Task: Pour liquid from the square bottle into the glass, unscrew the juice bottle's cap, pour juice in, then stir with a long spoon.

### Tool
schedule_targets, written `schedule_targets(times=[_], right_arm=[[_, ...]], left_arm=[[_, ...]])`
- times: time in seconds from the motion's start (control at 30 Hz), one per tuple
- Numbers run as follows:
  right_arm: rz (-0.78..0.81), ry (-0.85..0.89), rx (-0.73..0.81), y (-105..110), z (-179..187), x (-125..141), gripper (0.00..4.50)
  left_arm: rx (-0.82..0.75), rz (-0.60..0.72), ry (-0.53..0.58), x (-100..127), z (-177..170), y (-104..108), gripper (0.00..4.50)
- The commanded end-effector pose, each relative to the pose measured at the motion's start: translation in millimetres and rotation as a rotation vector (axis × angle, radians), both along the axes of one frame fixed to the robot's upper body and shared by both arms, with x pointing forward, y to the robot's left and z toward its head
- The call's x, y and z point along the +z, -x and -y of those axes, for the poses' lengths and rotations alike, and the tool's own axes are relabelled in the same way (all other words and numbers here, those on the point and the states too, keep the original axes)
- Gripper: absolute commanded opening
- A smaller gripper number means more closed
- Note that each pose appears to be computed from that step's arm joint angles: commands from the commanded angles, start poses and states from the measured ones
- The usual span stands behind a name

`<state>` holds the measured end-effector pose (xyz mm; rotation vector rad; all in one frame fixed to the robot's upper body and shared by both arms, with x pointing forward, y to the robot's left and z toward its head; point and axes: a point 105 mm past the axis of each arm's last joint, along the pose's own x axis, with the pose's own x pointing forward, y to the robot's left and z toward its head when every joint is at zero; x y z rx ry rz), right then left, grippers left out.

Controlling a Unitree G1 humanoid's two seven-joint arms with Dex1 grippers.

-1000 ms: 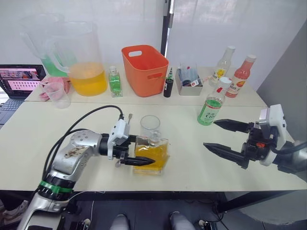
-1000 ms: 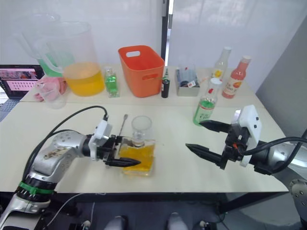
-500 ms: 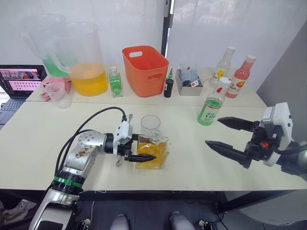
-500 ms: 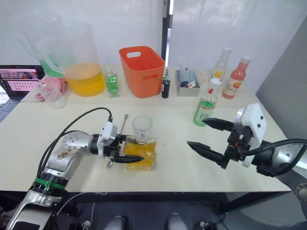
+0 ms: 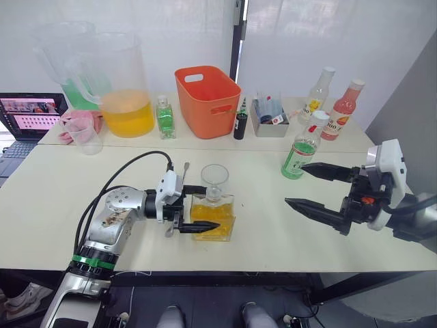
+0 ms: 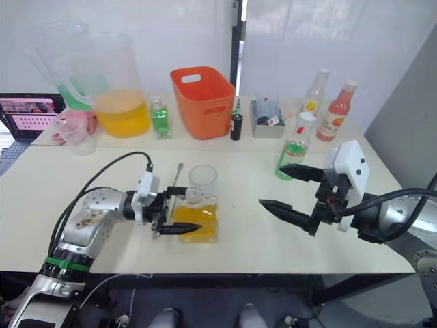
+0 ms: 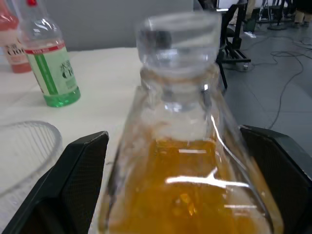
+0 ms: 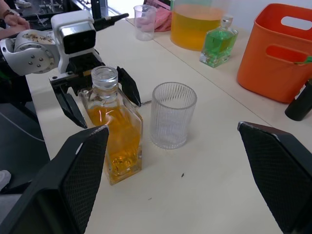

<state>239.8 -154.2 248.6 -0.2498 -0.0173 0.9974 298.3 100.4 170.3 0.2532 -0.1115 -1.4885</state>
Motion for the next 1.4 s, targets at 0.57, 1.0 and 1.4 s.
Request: schedule_targets(times=[0.57, 1.0, 1.4], right_arm=[[0.073, 0.023, 0.048, -0.2, -25.0, 4.8, 4.5], [0.037, 0.041, 0.185, -15.7, -96.9, -14.2, 4.5], [0.008, -0.006, 0.173, -30.1, -118.1, -22.9, 3.29]], left_arm=[[-0.055, 0.027, -0.068, -2.0, 4.1, -3.3, 2.78], [-0.039, 0.032, -0.091, -4.7, 6.8, -10.6, 2.78], [-0.031, 0.04, -0.089, -0.6, 9.5, -11.7, 2.78]])
